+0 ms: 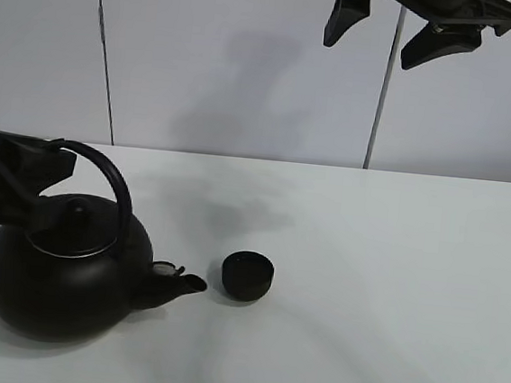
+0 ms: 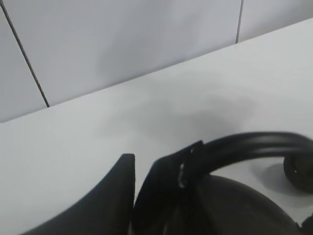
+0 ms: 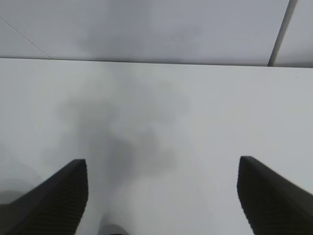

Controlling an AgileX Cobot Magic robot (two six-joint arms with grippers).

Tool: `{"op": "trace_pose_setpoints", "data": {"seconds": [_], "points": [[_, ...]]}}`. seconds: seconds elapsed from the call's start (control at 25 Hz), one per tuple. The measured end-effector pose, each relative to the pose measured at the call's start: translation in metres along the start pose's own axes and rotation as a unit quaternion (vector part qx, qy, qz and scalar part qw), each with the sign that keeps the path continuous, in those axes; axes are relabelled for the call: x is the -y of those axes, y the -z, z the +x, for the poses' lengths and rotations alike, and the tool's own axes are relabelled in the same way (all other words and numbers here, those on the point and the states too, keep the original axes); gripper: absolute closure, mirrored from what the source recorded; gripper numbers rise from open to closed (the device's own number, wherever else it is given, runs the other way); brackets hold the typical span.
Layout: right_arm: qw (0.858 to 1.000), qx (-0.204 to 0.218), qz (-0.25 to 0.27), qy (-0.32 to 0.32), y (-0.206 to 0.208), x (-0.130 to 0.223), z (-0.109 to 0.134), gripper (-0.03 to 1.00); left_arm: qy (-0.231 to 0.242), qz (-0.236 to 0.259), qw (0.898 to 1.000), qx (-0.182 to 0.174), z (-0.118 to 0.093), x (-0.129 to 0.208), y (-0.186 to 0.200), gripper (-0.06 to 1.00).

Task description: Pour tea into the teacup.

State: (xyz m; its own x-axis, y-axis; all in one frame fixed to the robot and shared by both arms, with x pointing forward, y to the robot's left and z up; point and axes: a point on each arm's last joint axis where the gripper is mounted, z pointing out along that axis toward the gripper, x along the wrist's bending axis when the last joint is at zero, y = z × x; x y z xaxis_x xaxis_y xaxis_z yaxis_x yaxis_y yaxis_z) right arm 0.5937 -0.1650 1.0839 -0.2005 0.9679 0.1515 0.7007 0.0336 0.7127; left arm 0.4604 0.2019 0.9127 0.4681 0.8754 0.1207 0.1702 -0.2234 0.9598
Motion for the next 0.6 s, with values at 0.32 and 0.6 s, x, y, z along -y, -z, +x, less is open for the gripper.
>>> {"op": "trace_pose_setpoints", "data": {"seconds": [0.32, 0.6], "points": [[1.000, 0.000, 0.000, 0.000, 0.000, 0.000, 0.000, 0.39, 0.008, -0.010, 1.000, -0.004, 0.000, 0.000, 0.008, 0.61], [1.000, 0.000, 0.000, 0.000, 0.000, 0.000, 0.000, 0.39, 0.025, -0.005, 1.000, -0.006, -0.001, 0.006, 0.017, 0.54]]}}
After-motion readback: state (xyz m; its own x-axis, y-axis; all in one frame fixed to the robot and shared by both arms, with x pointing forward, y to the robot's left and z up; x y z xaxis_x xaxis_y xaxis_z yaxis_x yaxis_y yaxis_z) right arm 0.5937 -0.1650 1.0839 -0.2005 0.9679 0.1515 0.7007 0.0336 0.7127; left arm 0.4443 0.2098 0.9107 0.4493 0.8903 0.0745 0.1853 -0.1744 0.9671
